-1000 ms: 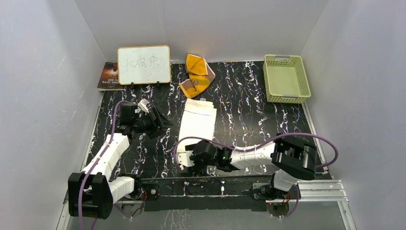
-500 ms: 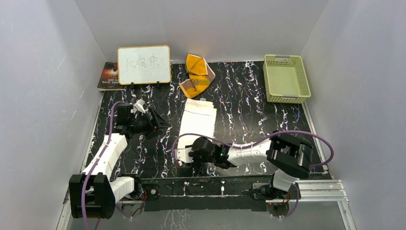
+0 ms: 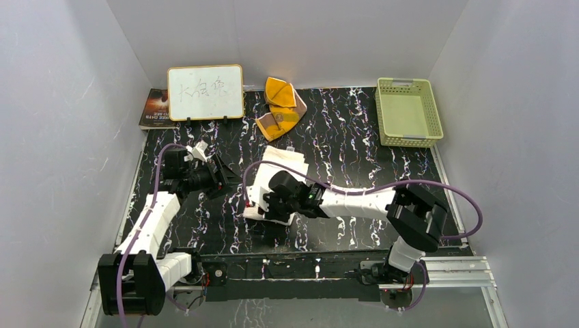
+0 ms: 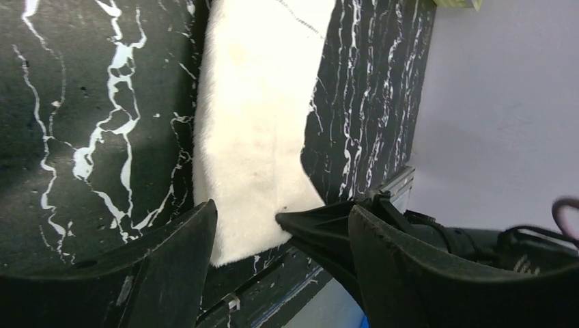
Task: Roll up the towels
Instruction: Roll the towel at the center of the board.
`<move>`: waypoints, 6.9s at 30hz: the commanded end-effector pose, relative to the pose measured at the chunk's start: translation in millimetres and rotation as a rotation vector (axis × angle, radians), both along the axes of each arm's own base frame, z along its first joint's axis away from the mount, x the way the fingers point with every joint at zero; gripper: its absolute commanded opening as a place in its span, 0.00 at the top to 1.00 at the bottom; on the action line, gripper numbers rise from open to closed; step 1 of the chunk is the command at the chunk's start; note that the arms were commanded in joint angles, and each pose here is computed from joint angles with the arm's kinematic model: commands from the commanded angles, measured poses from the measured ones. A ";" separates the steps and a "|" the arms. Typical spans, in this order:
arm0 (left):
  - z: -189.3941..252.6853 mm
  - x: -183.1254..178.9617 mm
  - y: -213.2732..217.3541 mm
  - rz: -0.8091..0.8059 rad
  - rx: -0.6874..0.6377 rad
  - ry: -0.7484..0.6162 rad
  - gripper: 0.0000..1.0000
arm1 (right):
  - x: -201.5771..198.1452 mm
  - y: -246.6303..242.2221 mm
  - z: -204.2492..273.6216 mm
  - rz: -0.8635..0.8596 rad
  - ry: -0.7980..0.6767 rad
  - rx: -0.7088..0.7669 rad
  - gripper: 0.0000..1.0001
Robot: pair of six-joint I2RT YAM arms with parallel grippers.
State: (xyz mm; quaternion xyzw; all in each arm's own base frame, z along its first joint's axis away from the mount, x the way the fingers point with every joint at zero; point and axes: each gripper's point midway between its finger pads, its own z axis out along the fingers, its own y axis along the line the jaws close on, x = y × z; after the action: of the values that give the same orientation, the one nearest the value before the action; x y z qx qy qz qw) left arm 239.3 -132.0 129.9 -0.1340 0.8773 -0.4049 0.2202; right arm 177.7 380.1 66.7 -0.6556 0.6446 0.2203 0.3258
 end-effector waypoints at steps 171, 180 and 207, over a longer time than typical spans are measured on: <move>-114.7 -57.4 -39.8 -0.079 0.186 0.152 1.00 | -20.8 4.1 -46.4 -0.387 0.038 -0.163 1.00; -6.9 -4.8 -38.7 -0.067 0.216 -0.077 0.69 | -22.3 18.1 12.2 -0.358 0.448 0.067 1.00; 14.8 -20.2 -69.3 -0.179 -0.010 -0.124 0.68 | 8.1 1.4 3.3 -0.424 1.392 0.135 1.00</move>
State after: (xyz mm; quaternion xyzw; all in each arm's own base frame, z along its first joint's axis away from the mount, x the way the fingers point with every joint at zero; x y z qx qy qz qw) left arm 223.8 -191.1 134.1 -0.0436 0.8845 -0.3950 0.2445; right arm 172.5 377.0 51.6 -0.2183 0.8262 0.5130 -0.0810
